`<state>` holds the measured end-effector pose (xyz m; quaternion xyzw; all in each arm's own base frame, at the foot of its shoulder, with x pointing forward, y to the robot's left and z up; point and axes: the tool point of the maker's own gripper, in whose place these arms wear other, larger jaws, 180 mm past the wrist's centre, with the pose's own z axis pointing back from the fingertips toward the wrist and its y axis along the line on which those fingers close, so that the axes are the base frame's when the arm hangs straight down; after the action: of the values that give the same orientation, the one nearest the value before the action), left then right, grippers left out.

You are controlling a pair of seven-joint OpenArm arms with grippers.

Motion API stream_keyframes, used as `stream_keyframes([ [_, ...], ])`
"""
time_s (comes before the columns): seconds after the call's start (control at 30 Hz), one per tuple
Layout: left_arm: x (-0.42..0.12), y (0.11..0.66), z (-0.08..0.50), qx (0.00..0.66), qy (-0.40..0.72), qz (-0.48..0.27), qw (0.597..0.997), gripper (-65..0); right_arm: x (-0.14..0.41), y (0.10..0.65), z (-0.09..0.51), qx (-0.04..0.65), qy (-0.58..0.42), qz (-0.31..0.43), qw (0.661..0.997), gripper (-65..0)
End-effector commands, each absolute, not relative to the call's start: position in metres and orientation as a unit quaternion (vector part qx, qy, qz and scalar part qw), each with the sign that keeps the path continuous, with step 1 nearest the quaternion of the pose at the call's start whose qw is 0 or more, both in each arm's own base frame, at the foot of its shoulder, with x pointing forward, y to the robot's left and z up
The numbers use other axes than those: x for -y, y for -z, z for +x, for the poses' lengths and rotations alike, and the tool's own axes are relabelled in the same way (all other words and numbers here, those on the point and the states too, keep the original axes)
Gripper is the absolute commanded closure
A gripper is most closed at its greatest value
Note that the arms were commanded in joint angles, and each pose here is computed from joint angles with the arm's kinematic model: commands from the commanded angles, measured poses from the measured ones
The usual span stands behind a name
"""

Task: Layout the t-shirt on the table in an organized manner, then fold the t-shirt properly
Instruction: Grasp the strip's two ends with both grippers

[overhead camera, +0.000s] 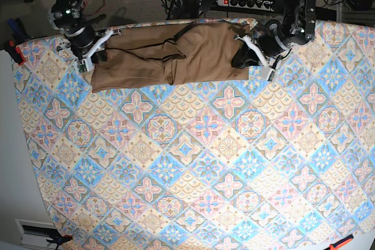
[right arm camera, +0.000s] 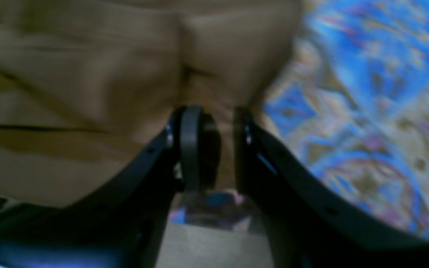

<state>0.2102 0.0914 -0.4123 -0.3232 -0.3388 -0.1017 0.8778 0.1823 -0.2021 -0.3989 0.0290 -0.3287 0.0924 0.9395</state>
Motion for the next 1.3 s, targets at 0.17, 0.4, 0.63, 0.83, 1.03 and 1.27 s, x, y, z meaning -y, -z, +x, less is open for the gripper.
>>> stream_keyframes([
  [0.17,-0.054,0.400,0.220,0.342,0.145,-0.358,0.857,0.0,0.212,0.380,0.200,0.366,-0.084,0.018,0.927,-13.6],
  [0.4,-0.040,0.408,0.230,0.327,0.162,-0.369,0.855,0.0,0.246,0.361,0.215,0.403,-0.030,-0.016,0.915,-13.6],
  [0.63,-0.047,0.409,0.258,0.337,0.160,-0.358,0.856,0.0,0.280,0.339,0.214,0.455,0.063,-0.007,0.888,-15.7],
  [0.83,-0.046,0.395,0.280,0.360,0.170,-0.354,0.846,0.0,0.277,0.340,0.215,0.455,0.060,-0.003,0.888,-29.1],
  [1.03,-0.038,0.403,0.266,0.343,0.174,-0.362,0.849,0.0,0.256,0.343,0.215,0.453,-0.012,0.027,0.891,-29.3],
  [1.27,-0.034,0.413,0.246,0.323,0.172,-0.369,0.854,0.0,0.257,0.360,0.230,0.451,0.016,0.054,0.891,-29.3],
])
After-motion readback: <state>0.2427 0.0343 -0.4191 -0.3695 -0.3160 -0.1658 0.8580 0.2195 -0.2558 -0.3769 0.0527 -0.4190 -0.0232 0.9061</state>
